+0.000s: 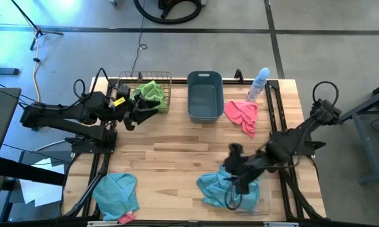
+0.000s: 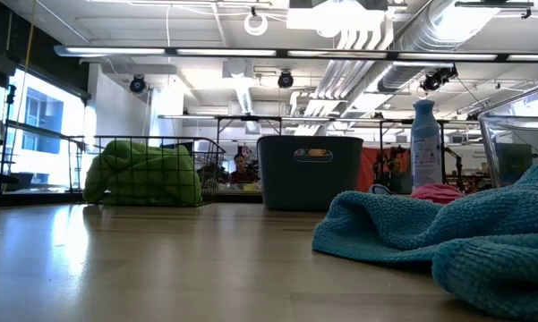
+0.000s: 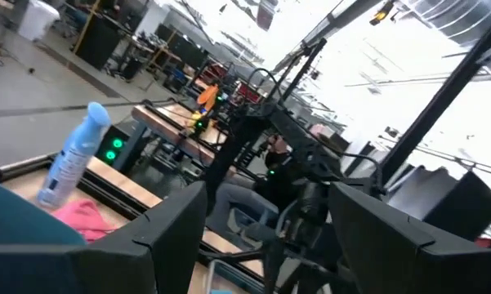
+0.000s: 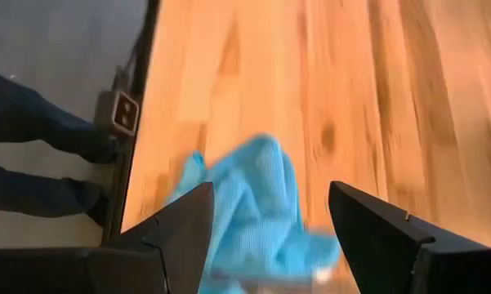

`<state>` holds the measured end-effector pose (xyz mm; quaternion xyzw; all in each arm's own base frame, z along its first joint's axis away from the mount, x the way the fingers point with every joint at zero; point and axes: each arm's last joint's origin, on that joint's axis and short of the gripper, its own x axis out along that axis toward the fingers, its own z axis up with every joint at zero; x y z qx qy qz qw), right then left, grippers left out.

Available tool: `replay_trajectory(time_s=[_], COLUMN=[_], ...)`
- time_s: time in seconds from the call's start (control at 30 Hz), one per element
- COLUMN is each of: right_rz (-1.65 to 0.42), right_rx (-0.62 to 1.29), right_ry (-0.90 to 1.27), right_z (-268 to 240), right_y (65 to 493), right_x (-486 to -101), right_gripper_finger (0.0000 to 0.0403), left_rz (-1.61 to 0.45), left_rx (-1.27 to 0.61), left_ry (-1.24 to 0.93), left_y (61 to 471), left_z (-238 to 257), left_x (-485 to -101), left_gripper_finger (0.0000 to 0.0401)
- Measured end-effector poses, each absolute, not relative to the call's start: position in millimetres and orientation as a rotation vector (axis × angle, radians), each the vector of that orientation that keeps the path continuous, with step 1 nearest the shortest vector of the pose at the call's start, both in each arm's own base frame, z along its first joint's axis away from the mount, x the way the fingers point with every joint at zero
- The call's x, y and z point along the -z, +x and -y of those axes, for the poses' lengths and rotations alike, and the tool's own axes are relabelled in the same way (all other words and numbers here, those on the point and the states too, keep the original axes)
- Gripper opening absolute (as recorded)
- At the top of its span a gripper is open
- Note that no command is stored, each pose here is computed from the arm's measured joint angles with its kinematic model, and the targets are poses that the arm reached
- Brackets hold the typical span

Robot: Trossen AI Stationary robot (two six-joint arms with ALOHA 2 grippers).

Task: Sort microfiber towel by color & place in baskets
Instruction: Put the right blue towel into the transparent bin

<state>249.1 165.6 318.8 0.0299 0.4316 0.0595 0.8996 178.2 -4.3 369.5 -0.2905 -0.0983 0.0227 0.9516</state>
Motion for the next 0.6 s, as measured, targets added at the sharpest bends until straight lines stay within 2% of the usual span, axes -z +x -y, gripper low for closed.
replay_trajectory(time_s=[0.2,0.33,0.6], right_rz=[-0.892,-0.986,-1.221], right_rx=[-0.221,-0.229,-0.250], right_ry=[0.056,0.018,0.052], right_z=[-165.1,-169.2,-185.8], right_y=[289.1,309.4,345.6], right_x=[-306.0,-298.3,-282.2], right_gripper_finger=[0.0238,0.0238,0.0238], left_rz=[0.182,0.164,0.070], left_rx=[0.011,0.073,0.079], left_ry=[-0.576,-0.512,-0.383], left_y=[178.0,178.1,178.9], left_z=[10.7,13.1,16.7], left_x=[-369.5,-369.3,-360.5], left_gripper_finger=[0.0246,0.0246,0.0246])
